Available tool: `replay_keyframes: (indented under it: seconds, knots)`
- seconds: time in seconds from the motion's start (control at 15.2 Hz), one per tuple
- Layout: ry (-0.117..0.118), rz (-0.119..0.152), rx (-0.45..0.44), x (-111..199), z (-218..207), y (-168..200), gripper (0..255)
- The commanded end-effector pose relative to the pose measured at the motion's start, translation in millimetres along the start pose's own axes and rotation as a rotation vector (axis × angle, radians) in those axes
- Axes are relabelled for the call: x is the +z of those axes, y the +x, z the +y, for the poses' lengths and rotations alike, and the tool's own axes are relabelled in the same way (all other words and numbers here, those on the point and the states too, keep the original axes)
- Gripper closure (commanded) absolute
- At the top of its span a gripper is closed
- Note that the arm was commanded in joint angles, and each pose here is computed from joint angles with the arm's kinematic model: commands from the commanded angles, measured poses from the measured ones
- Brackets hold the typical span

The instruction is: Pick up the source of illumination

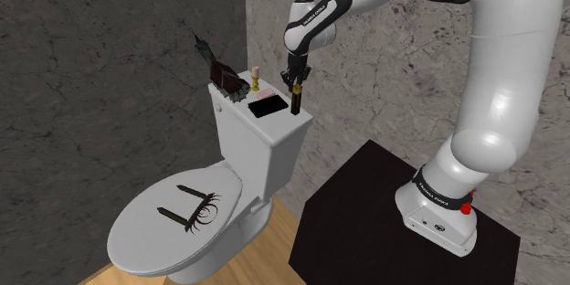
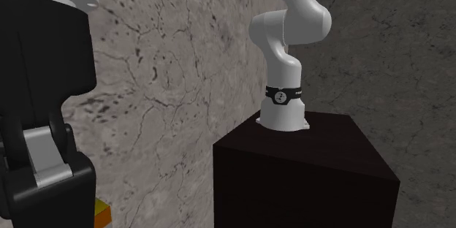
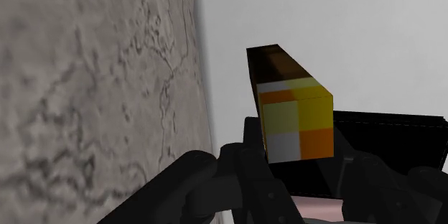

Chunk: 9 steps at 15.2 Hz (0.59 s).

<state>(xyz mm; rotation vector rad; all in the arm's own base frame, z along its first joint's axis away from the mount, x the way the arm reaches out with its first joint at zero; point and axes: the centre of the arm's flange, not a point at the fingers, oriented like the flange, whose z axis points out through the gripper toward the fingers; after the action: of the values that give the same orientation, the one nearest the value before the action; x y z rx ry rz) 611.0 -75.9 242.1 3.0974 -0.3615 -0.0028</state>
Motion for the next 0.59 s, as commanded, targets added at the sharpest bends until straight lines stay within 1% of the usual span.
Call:
replay_keyframes:
  seconds: [0.0,0.26,0.53]
  knots:
    - [-0.001,-0.007,0.008,3.6,3.7,-0.8,255]
    - [-0.001,-0.007,0.008,3.2,5.8,-1.7,255]
    - [-0.001,-0.007,0.008,-17.9,6.3,-1.7,255]
